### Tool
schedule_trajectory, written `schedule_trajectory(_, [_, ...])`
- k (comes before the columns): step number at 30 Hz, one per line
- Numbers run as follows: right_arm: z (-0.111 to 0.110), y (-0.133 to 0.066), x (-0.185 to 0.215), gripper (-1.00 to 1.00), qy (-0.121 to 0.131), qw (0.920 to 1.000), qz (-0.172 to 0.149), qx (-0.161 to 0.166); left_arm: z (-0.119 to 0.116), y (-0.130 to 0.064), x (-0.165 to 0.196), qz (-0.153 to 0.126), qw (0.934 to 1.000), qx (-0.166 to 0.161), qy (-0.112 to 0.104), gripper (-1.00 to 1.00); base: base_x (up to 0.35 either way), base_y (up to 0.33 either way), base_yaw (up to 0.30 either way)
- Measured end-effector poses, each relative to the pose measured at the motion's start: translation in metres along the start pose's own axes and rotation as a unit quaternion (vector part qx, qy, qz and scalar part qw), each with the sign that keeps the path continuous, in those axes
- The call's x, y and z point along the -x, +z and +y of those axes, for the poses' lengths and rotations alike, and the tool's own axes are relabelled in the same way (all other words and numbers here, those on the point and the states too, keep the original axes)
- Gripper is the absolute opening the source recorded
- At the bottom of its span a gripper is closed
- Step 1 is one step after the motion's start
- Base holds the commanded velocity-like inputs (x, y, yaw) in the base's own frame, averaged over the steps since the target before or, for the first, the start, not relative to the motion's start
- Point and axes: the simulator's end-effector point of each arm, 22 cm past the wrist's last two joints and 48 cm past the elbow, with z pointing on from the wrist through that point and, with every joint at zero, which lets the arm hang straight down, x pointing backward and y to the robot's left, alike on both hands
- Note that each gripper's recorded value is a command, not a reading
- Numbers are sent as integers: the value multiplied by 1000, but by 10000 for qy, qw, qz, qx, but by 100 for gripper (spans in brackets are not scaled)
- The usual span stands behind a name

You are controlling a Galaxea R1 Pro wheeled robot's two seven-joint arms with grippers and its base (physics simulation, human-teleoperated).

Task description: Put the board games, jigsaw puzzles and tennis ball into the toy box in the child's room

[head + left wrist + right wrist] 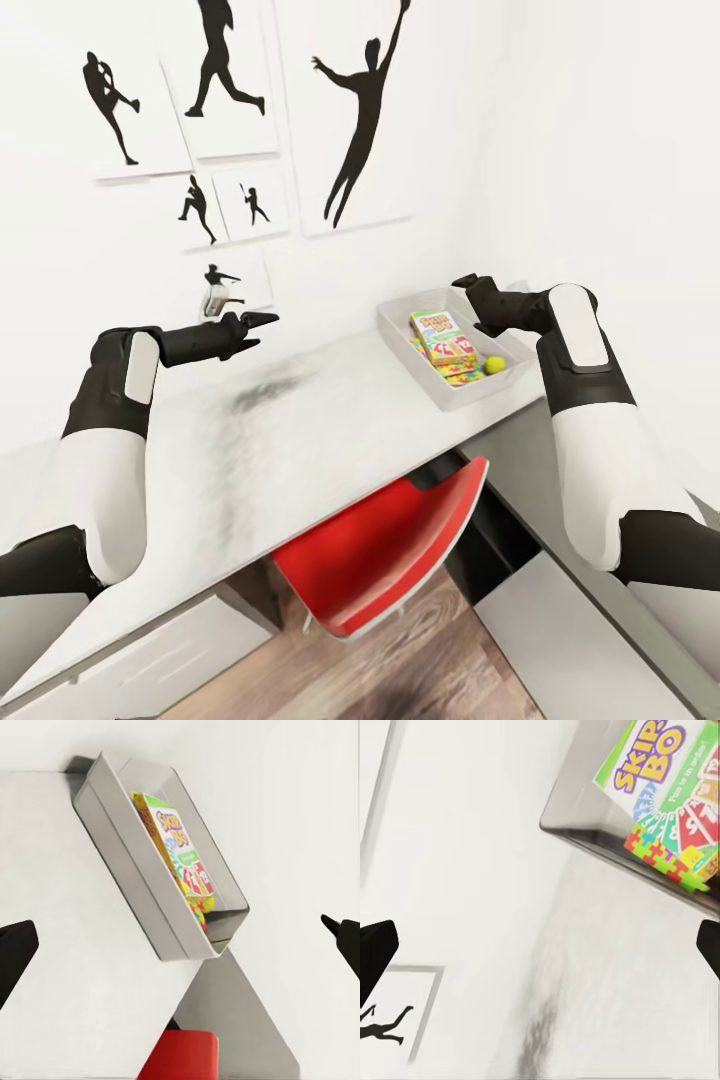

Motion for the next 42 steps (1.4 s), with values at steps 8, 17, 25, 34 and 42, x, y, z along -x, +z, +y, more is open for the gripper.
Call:
schedule_trajectory(8, [8, -7, 3, 100, -16, 10000, -38, 53, -3, -5, 1, -22, 10000, 6, 14, 100, -27, 0, 0])
schedule_trajectory(17, [20, -16, 7, 100, -52, 9998, -93, 142, -3, -17, 7, -79, 9999, 58, 63, 100, -1, 0, 0])
schedule_trajectory(25, [38, -30, 16, 100, -120, 9992, -218, 319, 14, -28, -5, -29, 9998, 213, -2, 100, 0, 0, 0])
schedule_trajectory(34, [44, -47, 16, 100, -210, 9982, -321, 469, 17, -55, -17, 14, 9998, -200, -81, 100, -22, 0, 0])
schedule_trajectory(42, [45, -54, 13, 100, -236, 9978, -344, 506, 19, -72, -19, 22, 9995, -303, -66, 100, -211, 0, 0])
